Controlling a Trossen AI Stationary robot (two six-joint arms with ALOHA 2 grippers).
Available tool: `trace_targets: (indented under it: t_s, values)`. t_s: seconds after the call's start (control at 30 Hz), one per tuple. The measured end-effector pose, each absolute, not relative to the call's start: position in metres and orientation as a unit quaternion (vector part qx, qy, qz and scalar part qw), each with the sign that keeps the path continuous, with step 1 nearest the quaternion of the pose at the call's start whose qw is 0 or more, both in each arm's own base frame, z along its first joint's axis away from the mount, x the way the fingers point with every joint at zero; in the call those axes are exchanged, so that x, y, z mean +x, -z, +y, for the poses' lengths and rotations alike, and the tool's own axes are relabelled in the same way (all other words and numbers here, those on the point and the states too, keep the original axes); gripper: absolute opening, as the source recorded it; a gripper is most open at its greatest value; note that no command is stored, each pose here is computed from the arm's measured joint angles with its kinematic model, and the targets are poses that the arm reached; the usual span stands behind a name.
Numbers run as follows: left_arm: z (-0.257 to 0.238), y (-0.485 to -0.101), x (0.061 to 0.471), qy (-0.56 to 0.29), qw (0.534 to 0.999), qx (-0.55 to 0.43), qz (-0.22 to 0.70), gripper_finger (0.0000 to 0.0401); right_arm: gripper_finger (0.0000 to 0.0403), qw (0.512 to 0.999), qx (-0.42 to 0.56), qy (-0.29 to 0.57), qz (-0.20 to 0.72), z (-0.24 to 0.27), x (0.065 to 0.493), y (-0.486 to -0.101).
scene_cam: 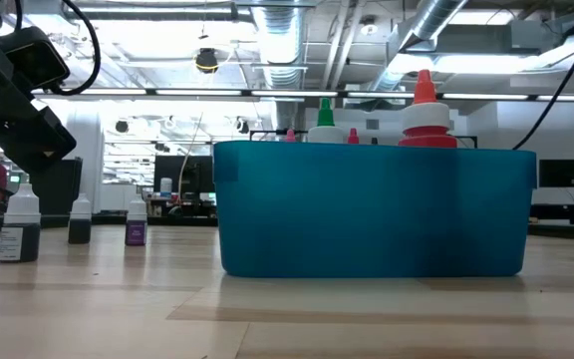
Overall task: Pick & Place food coloring
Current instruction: Put the right small green food coloring bottle into the blue bin
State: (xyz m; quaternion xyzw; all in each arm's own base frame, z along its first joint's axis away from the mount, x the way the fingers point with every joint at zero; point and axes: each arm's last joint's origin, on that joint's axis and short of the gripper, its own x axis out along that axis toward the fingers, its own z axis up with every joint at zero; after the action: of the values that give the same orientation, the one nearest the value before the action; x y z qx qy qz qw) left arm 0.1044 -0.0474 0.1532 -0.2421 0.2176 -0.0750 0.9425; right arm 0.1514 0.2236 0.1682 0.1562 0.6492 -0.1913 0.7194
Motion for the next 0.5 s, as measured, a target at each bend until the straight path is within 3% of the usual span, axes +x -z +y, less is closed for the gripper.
trace_targets:
  t_s: [0.5]
  values:
    - [-0.0472,-0.1525,0.1042,0.074,0.942,-0.241,0.220,0.0165,0.0216,0.722,0.173,0.181,0.645,0.2246,0.1518,-0.1622]
